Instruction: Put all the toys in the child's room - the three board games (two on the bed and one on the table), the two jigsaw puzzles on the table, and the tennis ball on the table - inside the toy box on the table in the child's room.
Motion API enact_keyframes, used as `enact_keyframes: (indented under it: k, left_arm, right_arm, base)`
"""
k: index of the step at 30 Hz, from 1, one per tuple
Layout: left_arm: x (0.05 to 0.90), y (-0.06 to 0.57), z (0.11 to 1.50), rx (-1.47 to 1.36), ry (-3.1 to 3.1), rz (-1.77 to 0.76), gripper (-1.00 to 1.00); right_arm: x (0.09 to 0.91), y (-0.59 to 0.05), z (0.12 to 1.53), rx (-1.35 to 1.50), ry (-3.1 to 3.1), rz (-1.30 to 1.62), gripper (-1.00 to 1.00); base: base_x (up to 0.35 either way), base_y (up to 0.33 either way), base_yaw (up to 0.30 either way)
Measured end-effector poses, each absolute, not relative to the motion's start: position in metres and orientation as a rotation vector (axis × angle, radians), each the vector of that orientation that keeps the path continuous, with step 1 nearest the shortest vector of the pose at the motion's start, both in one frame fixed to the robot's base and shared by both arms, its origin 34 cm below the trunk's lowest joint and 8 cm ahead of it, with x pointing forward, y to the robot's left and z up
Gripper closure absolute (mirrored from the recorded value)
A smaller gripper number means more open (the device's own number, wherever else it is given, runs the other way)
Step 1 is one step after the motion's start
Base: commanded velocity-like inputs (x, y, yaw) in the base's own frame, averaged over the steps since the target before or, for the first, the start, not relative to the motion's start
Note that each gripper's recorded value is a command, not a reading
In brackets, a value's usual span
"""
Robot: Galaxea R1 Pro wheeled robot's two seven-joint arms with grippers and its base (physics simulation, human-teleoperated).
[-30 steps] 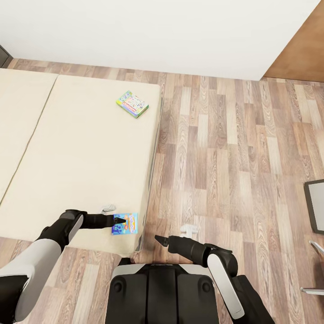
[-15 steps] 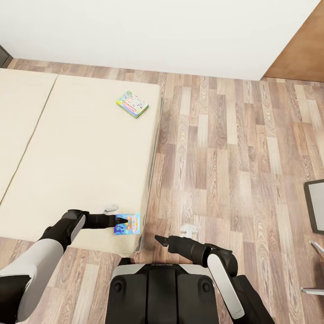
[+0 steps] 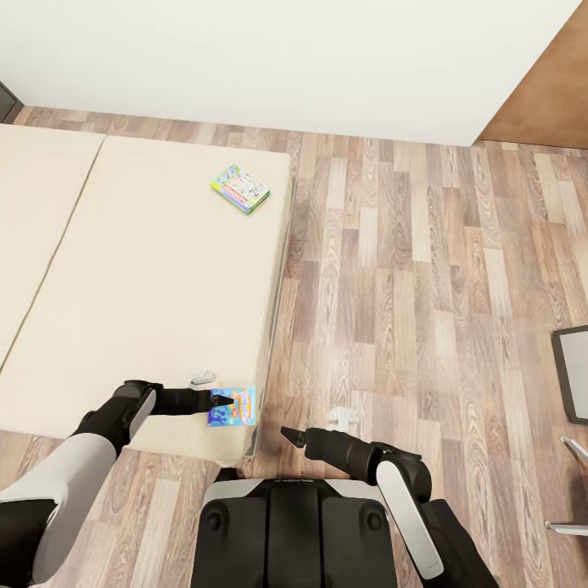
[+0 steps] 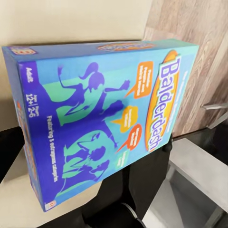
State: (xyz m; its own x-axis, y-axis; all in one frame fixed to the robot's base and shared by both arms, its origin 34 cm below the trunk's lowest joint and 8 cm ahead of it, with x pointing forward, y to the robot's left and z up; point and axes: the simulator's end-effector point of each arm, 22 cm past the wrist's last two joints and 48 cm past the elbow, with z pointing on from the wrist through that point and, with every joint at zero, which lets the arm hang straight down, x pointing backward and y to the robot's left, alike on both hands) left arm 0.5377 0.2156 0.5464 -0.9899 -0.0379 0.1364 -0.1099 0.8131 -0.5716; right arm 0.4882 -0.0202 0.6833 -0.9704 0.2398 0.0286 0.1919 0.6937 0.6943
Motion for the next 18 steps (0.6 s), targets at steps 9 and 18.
enact_keyframes:
  k: [9,18]
  left_arm:
    - [0.538,0.206,0.547,0.116,-2.870,0.938,-1.00]
    - [0.538,0.200,0.547,0.114,-2.867,0.949,-1.00]
  right_arm:
    - [0.488,-0.020,0.683,0.362,2.832,1.150,-1.00]
    - [0.488,-0.020,0.683,0.361,2.832,1.150,-1.00]
  base:
    - [0.000,0.000,0.000]
    - [0.000,0.000,0.000]
